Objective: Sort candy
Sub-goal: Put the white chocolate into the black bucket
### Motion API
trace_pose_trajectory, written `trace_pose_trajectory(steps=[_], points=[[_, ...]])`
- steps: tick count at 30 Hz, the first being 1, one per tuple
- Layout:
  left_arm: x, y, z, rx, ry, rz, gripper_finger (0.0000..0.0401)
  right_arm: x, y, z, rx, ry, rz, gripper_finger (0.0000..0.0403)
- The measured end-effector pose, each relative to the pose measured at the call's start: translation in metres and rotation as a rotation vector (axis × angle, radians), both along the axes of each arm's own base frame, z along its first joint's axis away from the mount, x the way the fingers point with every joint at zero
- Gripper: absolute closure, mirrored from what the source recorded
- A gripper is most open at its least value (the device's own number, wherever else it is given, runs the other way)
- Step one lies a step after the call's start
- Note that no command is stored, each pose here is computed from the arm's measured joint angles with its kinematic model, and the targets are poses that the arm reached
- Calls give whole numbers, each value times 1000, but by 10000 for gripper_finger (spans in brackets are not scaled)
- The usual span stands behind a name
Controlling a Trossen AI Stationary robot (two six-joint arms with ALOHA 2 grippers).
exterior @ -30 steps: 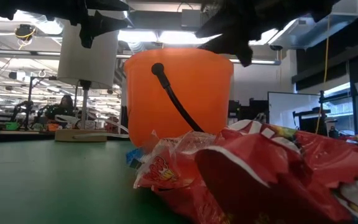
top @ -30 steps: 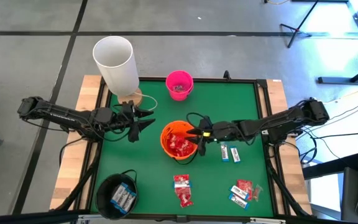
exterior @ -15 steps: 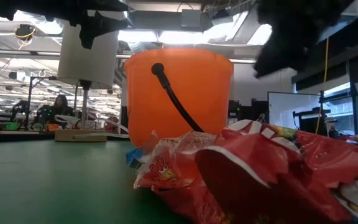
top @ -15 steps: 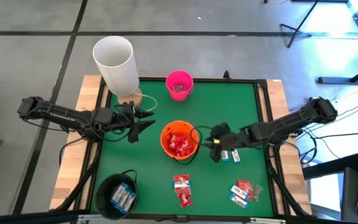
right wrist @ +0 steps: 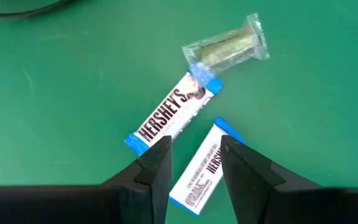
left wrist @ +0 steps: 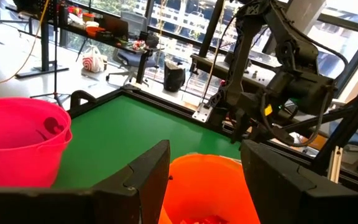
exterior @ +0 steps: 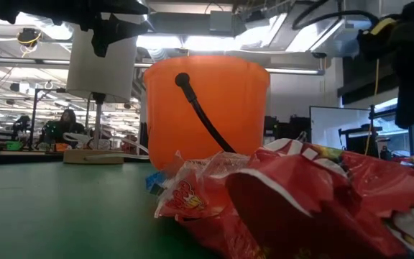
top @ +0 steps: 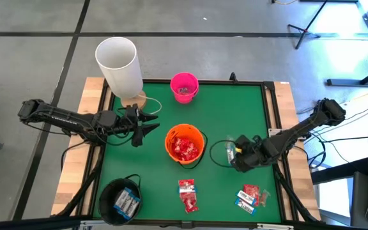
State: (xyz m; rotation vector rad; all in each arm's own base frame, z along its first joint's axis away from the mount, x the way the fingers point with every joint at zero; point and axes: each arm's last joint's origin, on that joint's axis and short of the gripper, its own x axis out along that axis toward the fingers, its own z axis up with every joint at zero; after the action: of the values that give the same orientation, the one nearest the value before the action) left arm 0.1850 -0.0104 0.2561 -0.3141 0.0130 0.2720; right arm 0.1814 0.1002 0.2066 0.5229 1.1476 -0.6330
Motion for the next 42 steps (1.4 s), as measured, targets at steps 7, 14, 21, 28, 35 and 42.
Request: trace_pose_trajectory(steps=[7, 14, 21, 28, 35, 42], points=[[0, 0, 0, 0, 2, -1, 213, -12, -2, -21, 22, 40, -100, 269], [0, 0, -5, 3, 55, 0, 213, -23, -6, -52, 116, 86, -140, 253], [-1, 0, -8, 2, 84, 2, 213, -21, -5, -57, 157, 51, -144, 179], [-1, 0, -8, 1, 85, 2, 213, -20, -5, -59, 156, 43, -192, 124], [-1, 0, -9, 2, 92, 2, 213, -15, -1, -59, 194, 9, -188, 118], [-1, 0, -10, 3, 102, 4, 213, -11, 1, -58, 220, -33, -186, 118]])
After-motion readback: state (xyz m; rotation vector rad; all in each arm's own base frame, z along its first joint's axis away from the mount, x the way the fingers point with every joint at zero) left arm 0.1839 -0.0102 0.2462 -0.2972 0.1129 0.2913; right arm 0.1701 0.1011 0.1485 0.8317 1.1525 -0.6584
